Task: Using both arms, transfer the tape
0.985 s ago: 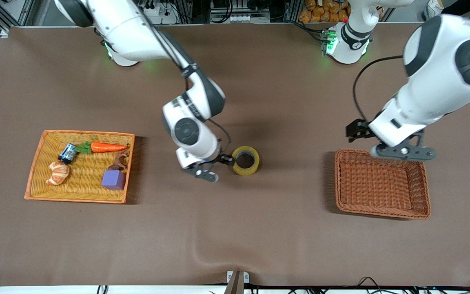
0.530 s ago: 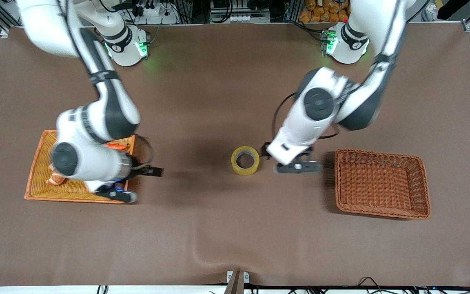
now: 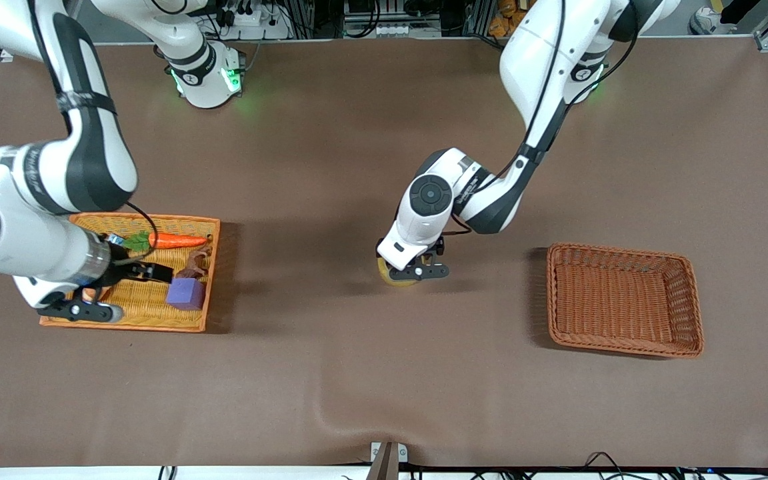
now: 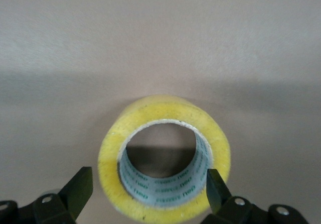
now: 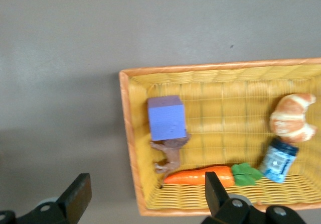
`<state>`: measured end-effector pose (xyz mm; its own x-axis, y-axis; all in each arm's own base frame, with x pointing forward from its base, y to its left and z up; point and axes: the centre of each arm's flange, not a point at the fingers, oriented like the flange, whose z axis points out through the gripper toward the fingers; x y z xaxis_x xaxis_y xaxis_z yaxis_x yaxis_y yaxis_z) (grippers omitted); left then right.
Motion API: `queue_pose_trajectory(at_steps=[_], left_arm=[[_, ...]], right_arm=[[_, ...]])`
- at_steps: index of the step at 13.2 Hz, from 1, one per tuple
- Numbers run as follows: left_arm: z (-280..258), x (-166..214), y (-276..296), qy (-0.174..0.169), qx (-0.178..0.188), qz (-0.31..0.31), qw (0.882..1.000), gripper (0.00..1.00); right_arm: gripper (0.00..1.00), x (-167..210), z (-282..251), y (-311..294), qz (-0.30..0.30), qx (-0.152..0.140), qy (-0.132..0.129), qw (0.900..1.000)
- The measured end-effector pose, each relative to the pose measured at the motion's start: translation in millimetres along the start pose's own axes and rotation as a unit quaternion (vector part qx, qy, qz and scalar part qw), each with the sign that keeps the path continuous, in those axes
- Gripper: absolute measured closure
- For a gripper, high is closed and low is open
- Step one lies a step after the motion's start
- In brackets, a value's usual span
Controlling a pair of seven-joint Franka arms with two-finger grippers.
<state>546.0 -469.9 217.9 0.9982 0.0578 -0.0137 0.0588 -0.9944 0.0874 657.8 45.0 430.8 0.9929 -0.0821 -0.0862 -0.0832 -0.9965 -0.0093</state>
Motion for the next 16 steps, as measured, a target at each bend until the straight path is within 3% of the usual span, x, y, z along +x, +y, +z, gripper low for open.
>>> queue_pose_trajectory(at_steps=[5, 7, 13, 14, 16], left_arm=[[8, 7, -10, 0.003, 0.011, -0.002, 1.000, 0.00], [15, 6, -12, -0.001, 0.015, -0.002, 1.000, 0.06], [24, 11, -18, -0.002, 0.024, -0.005, 1.000, 0.70], [16, 15, -19, 0.000, 0.026, -0.011, 1.000, 0.78], [-23, 35, -34, 0.014, 0.042, -0.021, 0.999, 0.78]], right_arm=[[0.00, -22, -55, 70, -0.024, 0.006, 0.008, 1.000], [0.00, -39, -84, 71, -0.027, 0.007, 0.016, 0.999], [0.00, -85, -152, 69, -0.058, 0.008, 0.033, 0.998], [0.00, -91, -159, 69, -0.061, 0.008, 0.033, 0.998], [0.00, -100, -166, 70, -0.063, 0.008, 0.028, 0.998]])
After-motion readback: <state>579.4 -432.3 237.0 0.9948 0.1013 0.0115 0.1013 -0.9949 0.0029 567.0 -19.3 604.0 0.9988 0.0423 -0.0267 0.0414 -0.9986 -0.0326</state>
